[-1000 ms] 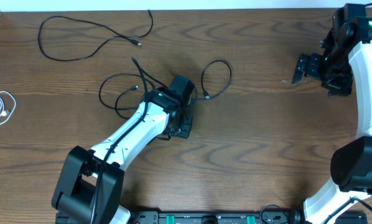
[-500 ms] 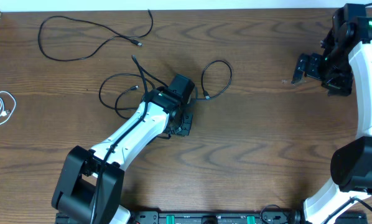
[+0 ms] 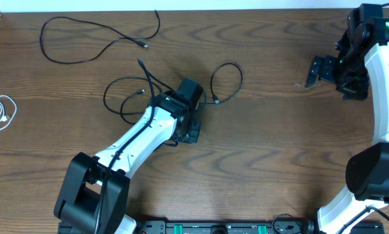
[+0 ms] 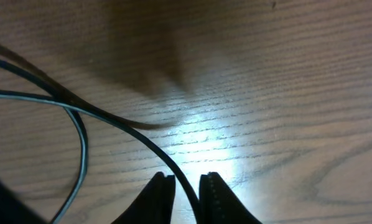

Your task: Untangle cables

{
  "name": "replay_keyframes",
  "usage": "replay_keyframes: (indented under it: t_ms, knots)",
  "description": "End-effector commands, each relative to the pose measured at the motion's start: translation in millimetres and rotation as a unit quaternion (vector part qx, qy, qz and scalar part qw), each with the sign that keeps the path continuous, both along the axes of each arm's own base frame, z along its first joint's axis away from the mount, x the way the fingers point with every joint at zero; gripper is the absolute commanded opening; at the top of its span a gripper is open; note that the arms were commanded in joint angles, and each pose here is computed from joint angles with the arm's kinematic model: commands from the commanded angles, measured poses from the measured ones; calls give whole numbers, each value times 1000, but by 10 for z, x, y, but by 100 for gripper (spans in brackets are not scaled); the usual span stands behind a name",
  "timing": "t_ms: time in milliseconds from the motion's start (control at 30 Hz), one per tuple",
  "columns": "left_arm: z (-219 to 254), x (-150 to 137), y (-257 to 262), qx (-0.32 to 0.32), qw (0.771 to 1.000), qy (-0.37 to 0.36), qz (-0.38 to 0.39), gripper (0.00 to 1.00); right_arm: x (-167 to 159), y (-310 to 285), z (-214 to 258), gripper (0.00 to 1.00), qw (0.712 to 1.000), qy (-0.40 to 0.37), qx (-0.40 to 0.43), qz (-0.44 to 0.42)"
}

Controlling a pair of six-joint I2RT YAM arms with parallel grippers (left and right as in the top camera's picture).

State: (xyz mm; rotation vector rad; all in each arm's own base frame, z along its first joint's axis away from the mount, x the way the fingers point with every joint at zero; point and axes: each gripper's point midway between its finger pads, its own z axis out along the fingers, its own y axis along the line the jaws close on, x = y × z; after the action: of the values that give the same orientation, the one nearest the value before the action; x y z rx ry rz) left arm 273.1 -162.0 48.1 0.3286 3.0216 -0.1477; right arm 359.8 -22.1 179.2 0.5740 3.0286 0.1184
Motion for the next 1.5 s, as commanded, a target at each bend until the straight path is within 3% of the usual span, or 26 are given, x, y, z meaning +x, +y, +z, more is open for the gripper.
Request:
replay_keyframes:
  t_ms: [0,67,133,333,467,600,733,767,867,1067,1200,1367,1467]
  knots:
    - [17,26,-3,1,1000,-9,-3,19,1,10,91,99,1000,-13,-1,-5]
    - [24,46,-15,-1,1000,-13,-3,19,1,10,91,99,1000,-13,-1,-5]
    - [32,58,-22,-3,1000,-15,-3,8,2,10,91,99,1000,-14,-1,-5]
    - [300,100,-46,-5,1000,-18,-3,8,1,10,91,99,1000,-13,-1,-5]
    - [860,246,-128,-30,997,-64,-3,7,1,10,91,99,1000,-13,-1,-5]
    - [1753,399,-217,-85,983,-161,-2,7,1,10,91,99,1000,-13,-1,-5]
    - [2800,366,-248,-166,945,-283,-7,7,1,10,91,99,1000,-13,-1,-5]
    - [3234,301,-212,-196,921,-338,-8,7,1,10,91,99,1000,-13,-1,-5]
    - [3940,129,-116,-247,868,-430,-8,7,1,10,91,99,1000,-13,-1,-5]
    - [4913,-308,138,-317,764,-562,-8,8,1,10,91,99,1000,-13,-1,-5]
    - [5049,-431,207,-326,746,-580,-8,7,1,10,91,99,1000,-13,-1,-5]
    - [4990,-361,185,-320,754,-574,-4,7,1,10,91,99,1000,-13,-1,-5]
    - [4902,-188,323,-277,764,-581,39,8,1,10,91,99,1000,-13,-1,-5]
